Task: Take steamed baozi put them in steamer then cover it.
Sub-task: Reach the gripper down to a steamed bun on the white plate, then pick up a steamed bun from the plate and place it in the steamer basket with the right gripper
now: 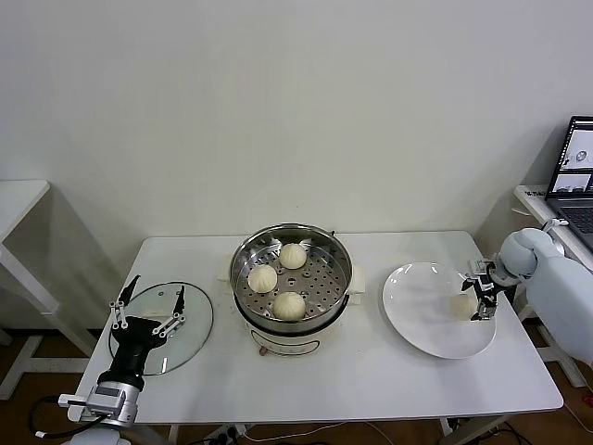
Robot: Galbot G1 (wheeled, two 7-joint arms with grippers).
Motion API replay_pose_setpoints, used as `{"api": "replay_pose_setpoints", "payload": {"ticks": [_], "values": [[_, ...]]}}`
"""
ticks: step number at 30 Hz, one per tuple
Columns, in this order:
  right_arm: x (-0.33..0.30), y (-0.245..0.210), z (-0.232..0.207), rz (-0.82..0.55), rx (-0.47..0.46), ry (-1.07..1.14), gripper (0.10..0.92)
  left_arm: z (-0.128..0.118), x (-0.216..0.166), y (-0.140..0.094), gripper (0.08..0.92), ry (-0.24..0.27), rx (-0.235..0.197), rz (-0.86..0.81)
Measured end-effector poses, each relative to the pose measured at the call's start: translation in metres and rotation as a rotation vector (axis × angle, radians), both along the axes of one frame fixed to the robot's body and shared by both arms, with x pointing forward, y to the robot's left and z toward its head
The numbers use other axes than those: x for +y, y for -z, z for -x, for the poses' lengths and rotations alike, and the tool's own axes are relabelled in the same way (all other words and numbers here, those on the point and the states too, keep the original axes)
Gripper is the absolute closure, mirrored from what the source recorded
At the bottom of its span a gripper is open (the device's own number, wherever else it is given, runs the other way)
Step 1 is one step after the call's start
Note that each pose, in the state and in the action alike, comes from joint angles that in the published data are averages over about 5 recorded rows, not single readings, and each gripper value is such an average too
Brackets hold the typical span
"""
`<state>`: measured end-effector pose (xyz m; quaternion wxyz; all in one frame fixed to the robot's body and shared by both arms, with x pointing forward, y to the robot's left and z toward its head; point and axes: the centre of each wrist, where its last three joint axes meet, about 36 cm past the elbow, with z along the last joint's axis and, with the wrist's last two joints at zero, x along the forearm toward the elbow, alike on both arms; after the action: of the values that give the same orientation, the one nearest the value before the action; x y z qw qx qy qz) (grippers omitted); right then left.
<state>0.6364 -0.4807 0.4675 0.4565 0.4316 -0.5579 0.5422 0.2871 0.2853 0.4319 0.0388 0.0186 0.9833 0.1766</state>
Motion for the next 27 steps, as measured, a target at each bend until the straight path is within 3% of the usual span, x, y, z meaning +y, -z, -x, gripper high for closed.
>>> {"api": "replay_pose_setpoints", "payload": {"ticks": [11, 16, 27], "values": [[0.002, 0.0072, -0.0004, 0.004, 0.001, 0.004, 0.207, 0.0004, 0.0007, 0.0001, 0.177, -0.001, -0.001, -0.003], [0.002, 0.0077, -0.0005, 0.004, 0.001, 0.004, 0.273, -0.0004, 0.0, -0.0002, 0.177, 0.001, -0.003, -0.002], [0.001, 0.0043, 0.0012, 0.001, 0.006, 0.006, 0.325, -0.0009, -0.0016, -0.0002, 0.177, 0.001, -0.005, 0.001]]}}
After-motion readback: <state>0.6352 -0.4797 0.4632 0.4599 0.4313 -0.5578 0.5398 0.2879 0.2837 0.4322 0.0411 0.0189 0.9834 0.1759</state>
